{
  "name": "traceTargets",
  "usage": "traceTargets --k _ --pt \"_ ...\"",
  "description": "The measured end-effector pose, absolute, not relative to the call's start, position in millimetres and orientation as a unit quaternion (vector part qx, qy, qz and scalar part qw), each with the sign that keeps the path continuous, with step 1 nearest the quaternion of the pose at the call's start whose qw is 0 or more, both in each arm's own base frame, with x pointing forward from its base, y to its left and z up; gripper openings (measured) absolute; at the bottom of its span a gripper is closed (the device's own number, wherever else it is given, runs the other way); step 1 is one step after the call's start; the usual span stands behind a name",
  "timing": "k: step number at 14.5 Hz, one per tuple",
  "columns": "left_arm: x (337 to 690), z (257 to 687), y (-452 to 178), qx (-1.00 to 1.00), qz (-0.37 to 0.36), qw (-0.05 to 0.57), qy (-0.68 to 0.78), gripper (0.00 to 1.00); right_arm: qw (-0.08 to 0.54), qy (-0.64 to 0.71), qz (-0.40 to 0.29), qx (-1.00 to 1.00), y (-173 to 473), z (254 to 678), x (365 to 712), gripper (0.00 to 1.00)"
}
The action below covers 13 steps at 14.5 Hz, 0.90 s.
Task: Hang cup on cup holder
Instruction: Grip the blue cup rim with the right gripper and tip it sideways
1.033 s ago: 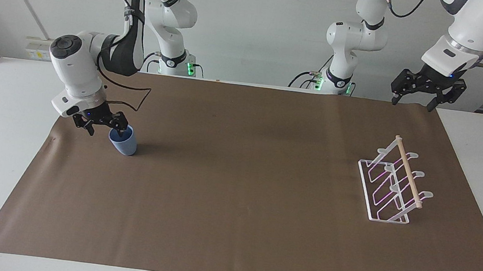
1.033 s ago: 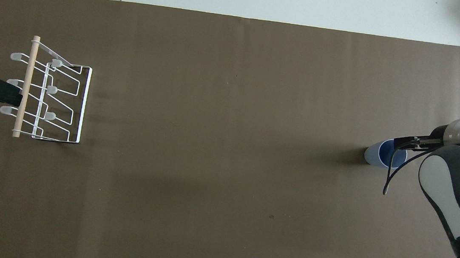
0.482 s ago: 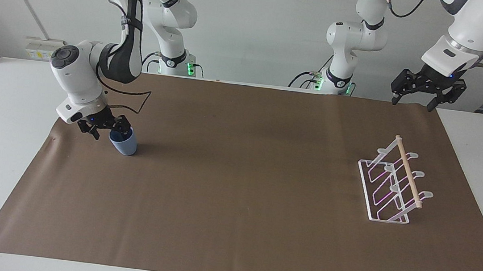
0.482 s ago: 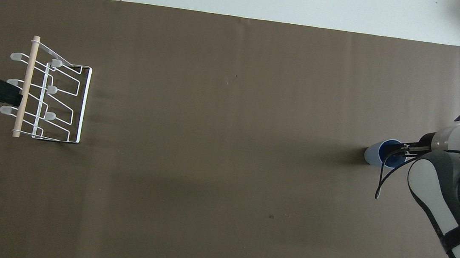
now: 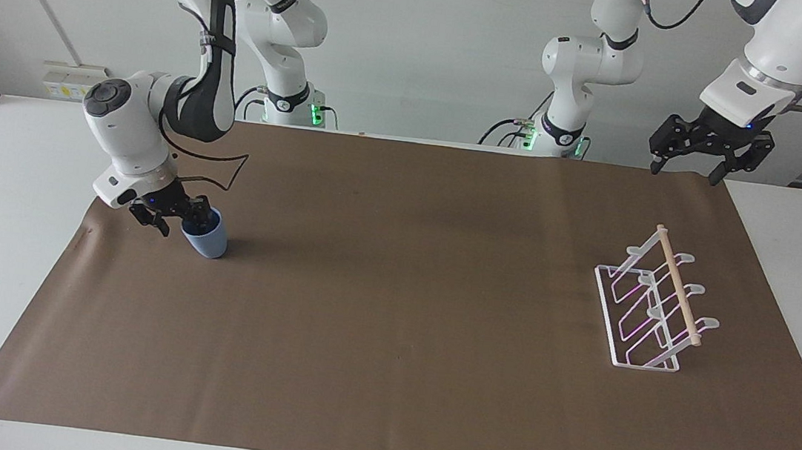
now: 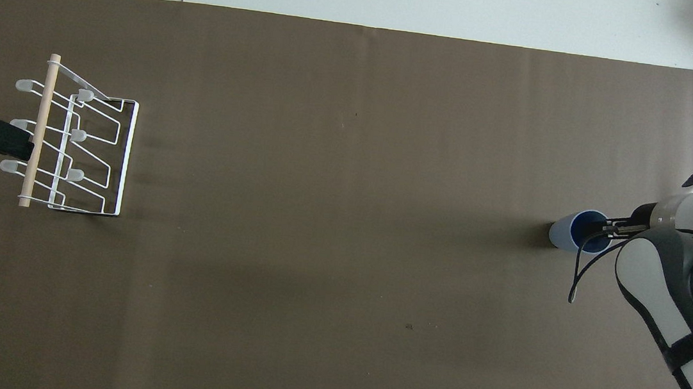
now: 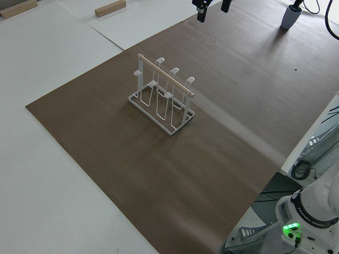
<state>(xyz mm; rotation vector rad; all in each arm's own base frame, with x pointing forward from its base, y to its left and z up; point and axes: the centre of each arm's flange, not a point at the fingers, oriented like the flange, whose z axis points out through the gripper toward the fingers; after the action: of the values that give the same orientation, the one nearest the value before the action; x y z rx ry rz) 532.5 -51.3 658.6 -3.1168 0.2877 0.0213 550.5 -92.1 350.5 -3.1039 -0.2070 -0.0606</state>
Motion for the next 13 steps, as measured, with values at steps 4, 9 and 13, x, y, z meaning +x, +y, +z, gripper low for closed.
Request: traceTargets --k 4,9,13 --pt "532.5 658.6 -51.3 -0.996 0.007 0.006 0.092 1.00 0.015 -0.067 -0.020 -0.997 -91.2 350.7 550.8 0.18" --pt "532.5 658.6 -51.3 -0.996 0.007 0.006 0.092 1.00 0.017 -0.073 -0.018 -0.997 -85.6 356.8 553.7 0.05" --pt "532.5 658.6 -51.3 -0.996 0.007 0.006 0.092 1.00 0.021 -0.090 -0.017 -0.996 -69.9 398.8 565.2 0.05"
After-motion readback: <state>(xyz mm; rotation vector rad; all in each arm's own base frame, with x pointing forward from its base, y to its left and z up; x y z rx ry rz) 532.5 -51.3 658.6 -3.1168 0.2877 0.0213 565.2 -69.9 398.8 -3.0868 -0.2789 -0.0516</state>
